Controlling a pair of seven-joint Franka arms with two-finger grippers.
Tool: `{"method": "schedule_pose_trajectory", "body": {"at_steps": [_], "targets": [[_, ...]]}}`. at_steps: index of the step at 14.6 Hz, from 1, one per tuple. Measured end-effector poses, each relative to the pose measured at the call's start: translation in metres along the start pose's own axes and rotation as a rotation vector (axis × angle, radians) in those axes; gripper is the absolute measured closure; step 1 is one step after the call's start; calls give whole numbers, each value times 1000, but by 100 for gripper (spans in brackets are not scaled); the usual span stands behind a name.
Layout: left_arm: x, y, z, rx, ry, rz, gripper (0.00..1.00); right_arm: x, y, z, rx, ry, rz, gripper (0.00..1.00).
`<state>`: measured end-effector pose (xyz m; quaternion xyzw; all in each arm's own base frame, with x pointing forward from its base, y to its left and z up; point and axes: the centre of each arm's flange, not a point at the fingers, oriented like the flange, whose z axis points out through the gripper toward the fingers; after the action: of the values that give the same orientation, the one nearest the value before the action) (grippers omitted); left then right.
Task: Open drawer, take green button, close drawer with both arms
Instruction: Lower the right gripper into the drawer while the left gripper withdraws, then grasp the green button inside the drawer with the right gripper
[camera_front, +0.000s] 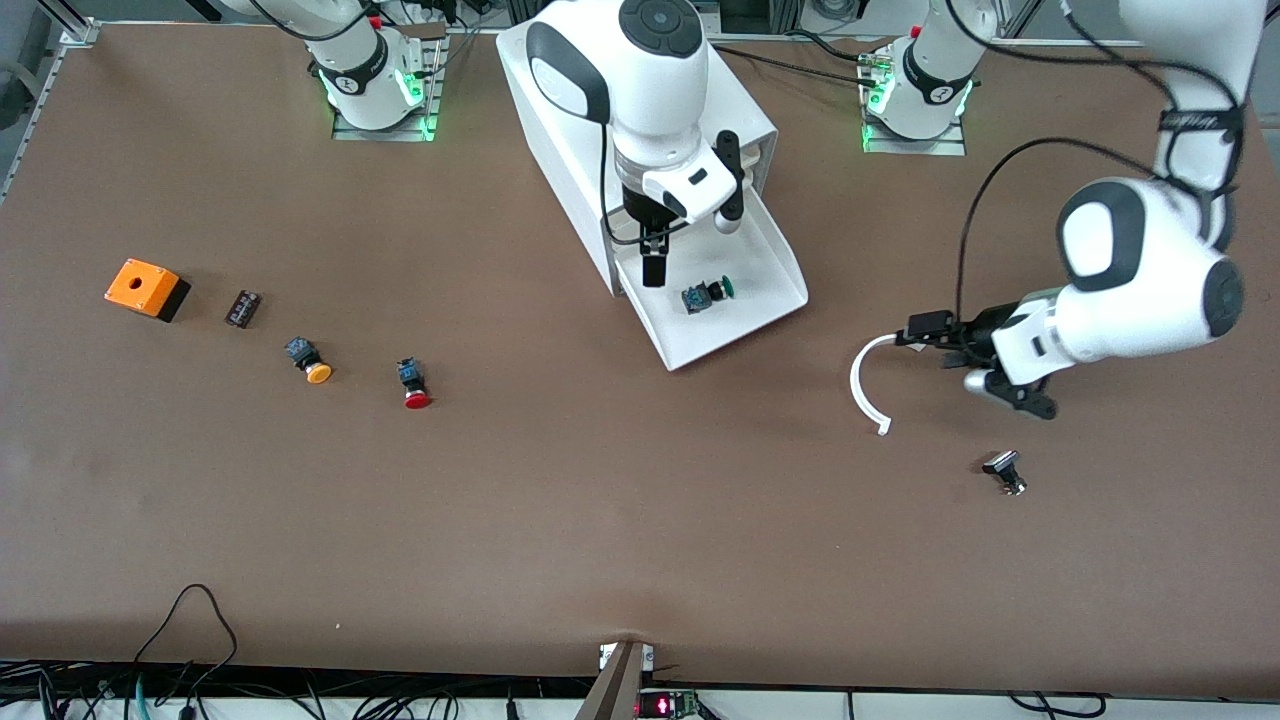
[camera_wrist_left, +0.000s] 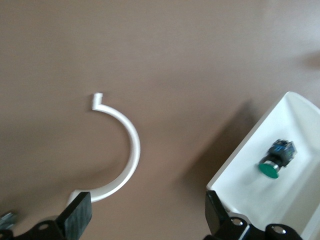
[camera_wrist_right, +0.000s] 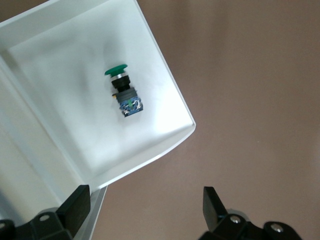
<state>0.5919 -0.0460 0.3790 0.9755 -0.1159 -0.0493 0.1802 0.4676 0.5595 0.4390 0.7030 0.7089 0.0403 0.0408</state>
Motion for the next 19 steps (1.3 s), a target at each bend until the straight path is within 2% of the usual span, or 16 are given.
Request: {"method": "schedule_pose_trajectory", "body": {"at_steps": [4,8,14,19], "targets": [[-27,3,-64,169,0,17,0,27,0,42,-3,32,-49,0],[-48,8,-109,276,27,21,0,38,-7,81,21,30,-90,0],[-85,30,-169,373,-6,-44,0,45,-19,114,69,11,-125,0],[-87,63,-197,388,10,-139,0,47,-24,130,90,3,-151,0]]}}
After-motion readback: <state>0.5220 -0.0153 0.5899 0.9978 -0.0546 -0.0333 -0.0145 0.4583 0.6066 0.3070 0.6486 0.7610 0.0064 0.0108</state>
